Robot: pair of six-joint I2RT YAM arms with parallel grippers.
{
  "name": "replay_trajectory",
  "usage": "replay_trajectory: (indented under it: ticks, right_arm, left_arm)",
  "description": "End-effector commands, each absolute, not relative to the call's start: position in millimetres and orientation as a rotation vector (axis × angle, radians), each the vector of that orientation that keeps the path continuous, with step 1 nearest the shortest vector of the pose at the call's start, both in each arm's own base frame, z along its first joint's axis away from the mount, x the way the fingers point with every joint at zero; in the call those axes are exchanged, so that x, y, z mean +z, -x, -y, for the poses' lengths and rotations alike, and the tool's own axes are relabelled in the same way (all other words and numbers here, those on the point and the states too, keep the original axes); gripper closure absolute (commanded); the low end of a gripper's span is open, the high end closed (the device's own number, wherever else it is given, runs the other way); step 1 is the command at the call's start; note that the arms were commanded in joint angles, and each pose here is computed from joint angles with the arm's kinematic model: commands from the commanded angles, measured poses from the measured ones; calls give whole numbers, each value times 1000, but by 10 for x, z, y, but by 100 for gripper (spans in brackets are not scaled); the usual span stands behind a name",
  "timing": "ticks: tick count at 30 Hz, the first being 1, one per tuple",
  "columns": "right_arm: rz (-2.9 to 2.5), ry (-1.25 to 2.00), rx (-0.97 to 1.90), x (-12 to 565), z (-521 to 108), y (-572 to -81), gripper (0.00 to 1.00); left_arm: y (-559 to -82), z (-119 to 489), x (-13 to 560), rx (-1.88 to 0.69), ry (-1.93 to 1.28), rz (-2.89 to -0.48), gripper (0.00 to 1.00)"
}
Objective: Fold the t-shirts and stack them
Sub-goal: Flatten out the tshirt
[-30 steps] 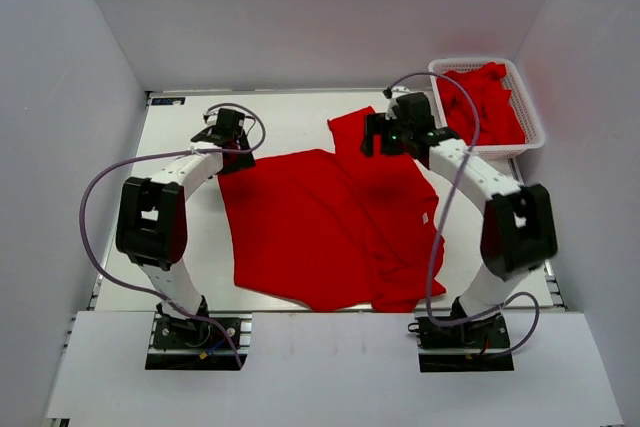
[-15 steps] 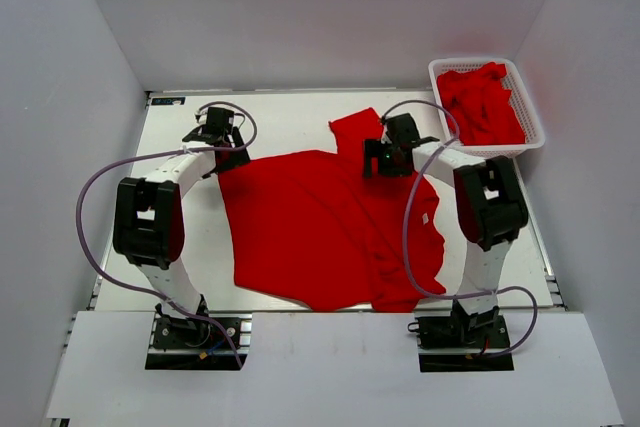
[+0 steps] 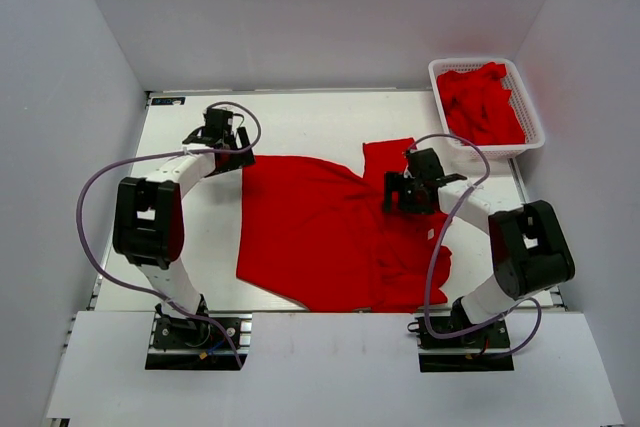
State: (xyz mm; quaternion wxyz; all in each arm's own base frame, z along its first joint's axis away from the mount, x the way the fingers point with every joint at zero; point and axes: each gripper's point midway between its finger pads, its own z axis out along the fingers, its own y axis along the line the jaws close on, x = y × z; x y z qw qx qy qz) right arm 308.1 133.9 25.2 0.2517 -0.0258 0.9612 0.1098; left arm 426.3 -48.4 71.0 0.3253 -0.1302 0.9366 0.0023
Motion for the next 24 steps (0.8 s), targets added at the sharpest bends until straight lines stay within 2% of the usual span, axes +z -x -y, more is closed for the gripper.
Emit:
replay_trajectory:
  ticks: [1,6,8,12,14,19,24]
  right_arm:
    - [-2560,82,271,516,-1316,-3212,10]
    - [-2391,66,241,1049,-1392,-3799,10]
    - [-2403,49,184,989,-1353,-3927,10]
    - [-2330,-4,143,1220,-1358,-4363,10]
    - [-2315,-26,126,1279,-1331,-4482,10]
    - [-2343,-75,91,1135,-1251,-4749,10]
    - [-2364,-150,78,1012,-1126,-4909,10]
  left_arm:
    - [-4474,552,853,-53,297,-2404,0]
    - [-4695,584,756,-52,297,-2407,0]
    - [-4790,598,649,-48,298,-2422,0]
    - [-4861,590,479,-26,303,-2447,8]
    - [-4872,591,425,-24,303,-2452,8]
    - [-4968,595,312,-14,271,-2451,23]
    - [-4817,850,132,-87,93,-2494,33]
